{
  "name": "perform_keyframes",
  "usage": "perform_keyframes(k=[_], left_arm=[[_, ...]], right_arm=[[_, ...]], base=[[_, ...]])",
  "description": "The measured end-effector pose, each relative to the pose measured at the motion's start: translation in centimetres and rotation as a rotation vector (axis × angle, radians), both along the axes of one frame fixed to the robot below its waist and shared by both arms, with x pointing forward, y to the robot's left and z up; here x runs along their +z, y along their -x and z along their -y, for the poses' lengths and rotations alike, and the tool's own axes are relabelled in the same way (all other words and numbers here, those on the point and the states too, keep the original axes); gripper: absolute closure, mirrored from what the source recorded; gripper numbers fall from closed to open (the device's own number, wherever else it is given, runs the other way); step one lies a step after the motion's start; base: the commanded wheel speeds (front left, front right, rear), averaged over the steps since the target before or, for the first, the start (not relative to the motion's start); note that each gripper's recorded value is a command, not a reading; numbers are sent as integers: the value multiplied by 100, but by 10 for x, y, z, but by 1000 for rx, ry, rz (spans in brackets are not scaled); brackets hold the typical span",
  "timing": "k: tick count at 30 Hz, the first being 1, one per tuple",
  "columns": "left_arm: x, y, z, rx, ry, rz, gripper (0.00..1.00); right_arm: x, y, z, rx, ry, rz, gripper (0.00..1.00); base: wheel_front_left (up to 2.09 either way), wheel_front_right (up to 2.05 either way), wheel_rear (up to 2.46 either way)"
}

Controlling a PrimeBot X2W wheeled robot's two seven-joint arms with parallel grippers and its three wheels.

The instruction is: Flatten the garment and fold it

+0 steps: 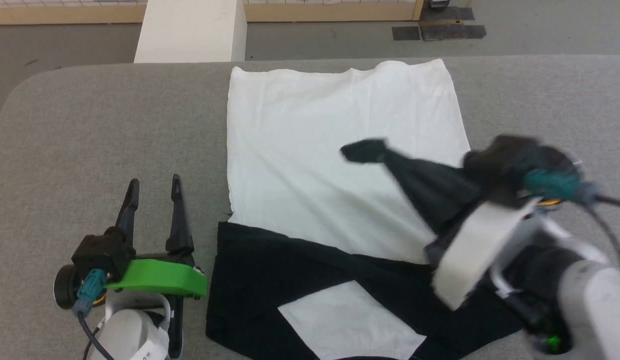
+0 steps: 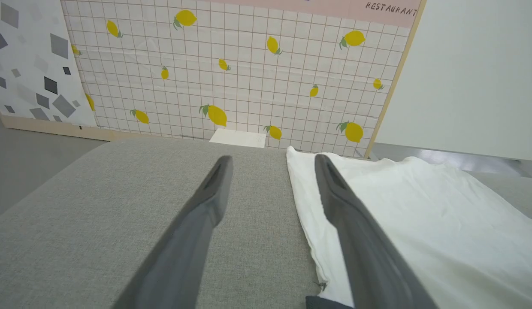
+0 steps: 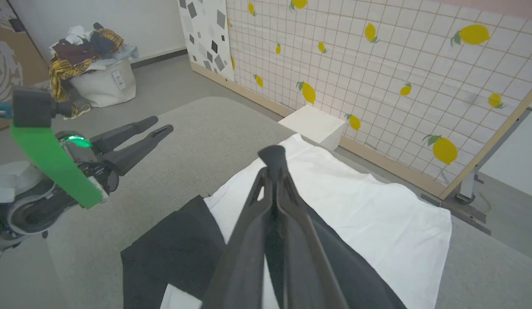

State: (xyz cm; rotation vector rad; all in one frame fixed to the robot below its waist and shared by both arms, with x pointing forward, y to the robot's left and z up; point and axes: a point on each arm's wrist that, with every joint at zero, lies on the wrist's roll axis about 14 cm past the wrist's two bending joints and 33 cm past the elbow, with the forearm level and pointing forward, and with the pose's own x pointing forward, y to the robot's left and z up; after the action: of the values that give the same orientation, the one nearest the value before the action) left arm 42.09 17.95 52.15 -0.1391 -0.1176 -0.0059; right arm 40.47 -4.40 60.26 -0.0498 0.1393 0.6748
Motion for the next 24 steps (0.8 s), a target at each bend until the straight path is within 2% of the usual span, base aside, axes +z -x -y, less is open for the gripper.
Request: perform_keyframes(k=[7, 11, 14, 22, 23, 24], left_arm=[[-8, 2, -6, 17, 4, -25, 0], [-13, 2, -8, 24, 4, -38, 0], [-16, 1, -8, 27, 5, -47, 0], [-30, -8, -3, 24, 24, -77, 0], [-33, -9, -4, 27, 24, -84, 0], [-35, -9, -4, 29, 24, -90, 0]], right_arm=[[-41, 26, -74, 214, -29, -126, 100], [-58, 34, -104, 294, -46, -186, 100], [-81, 34, -117, 319, -20, -238, 100], [-175, 34, -119, 323, 101, -451, 100], [-182, 35, -118, 321, 108, -471, 75], [-187, 35, -117, 319, 109, -485, 30]], base=[[0, 0, 0], [0, 0, 0], [0, 0, 0], [0, 0, 0], [0, 0, 0], [0, 0, 0]])
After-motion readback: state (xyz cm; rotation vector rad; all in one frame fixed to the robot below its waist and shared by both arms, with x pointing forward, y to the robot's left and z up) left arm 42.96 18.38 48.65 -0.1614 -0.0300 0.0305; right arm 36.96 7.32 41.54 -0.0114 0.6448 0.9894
